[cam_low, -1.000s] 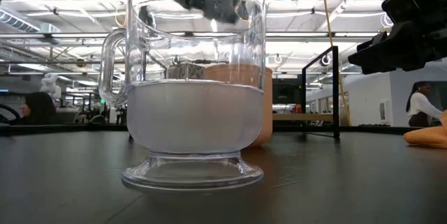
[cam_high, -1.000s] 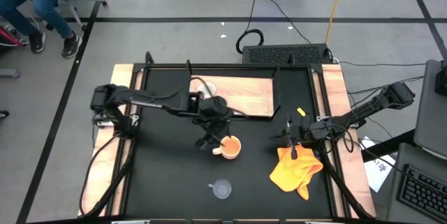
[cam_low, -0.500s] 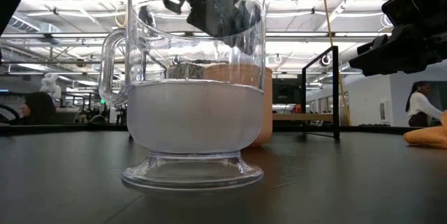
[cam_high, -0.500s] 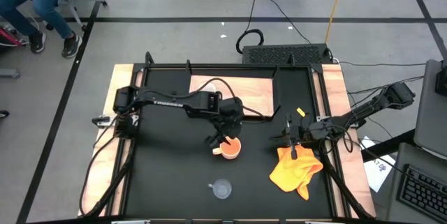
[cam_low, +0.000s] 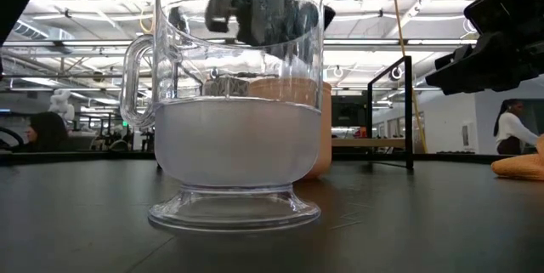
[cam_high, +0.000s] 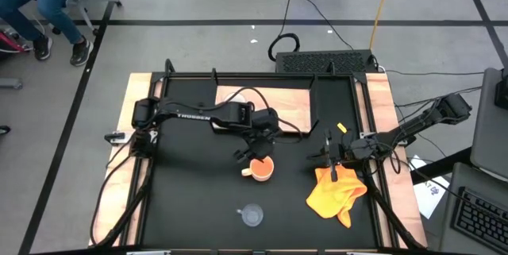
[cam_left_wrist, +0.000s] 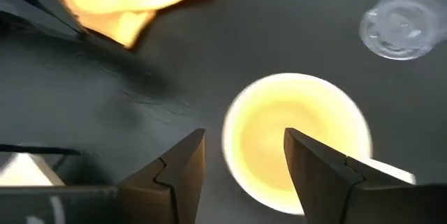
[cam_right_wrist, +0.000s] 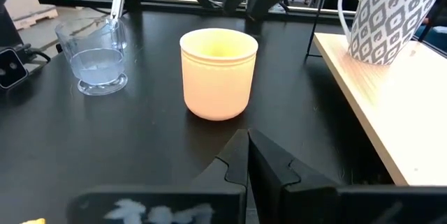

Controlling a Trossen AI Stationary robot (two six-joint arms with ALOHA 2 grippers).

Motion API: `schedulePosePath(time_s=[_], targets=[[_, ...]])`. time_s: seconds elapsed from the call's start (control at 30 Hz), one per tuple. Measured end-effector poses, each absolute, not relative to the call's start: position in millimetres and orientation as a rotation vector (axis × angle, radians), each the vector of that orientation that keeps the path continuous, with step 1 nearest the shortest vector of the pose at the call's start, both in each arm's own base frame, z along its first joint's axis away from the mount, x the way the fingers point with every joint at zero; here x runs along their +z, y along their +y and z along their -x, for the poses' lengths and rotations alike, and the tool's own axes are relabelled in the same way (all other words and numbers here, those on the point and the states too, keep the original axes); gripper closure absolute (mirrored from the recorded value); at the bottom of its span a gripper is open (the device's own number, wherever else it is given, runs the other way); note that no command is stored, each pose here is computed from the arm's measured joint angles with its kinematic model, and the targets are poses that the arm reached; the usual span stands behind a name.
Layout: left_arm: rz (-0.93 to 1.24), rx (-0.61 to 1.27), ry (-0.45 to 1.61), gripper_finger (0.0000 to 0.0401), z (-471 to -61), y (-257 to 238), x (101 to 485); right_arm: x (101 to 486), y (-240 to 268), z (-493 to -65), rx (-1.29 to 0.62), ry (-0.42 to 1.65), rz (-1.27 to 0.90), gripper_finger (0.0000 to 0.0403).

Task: Stack small to large cups/mugs on shelf
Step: Put the orange mug on the shelf

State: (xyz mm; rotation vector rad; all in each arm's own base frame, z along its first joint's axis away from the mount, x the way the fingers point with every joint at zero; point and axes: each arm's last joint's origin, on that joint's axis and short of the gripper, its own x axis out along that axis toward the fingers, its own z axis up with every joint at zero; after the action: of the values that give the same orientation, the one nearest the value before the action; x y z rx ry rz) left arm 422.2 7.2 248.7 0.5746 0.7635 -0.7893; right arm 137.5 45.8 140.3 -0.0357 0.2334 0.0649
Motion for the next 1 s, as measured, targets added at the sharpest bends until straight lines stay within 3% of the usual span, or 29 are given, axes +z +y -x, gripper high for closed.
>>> schedulePosePath(time_s=[1.0], targets=[[-0.518, -0.827, 0.71, 0.0206, -442.6, 25.3, 212.1, 139.2, 45.8, -137.5, 0.065, 0.243, 0.047, 0.0403]])
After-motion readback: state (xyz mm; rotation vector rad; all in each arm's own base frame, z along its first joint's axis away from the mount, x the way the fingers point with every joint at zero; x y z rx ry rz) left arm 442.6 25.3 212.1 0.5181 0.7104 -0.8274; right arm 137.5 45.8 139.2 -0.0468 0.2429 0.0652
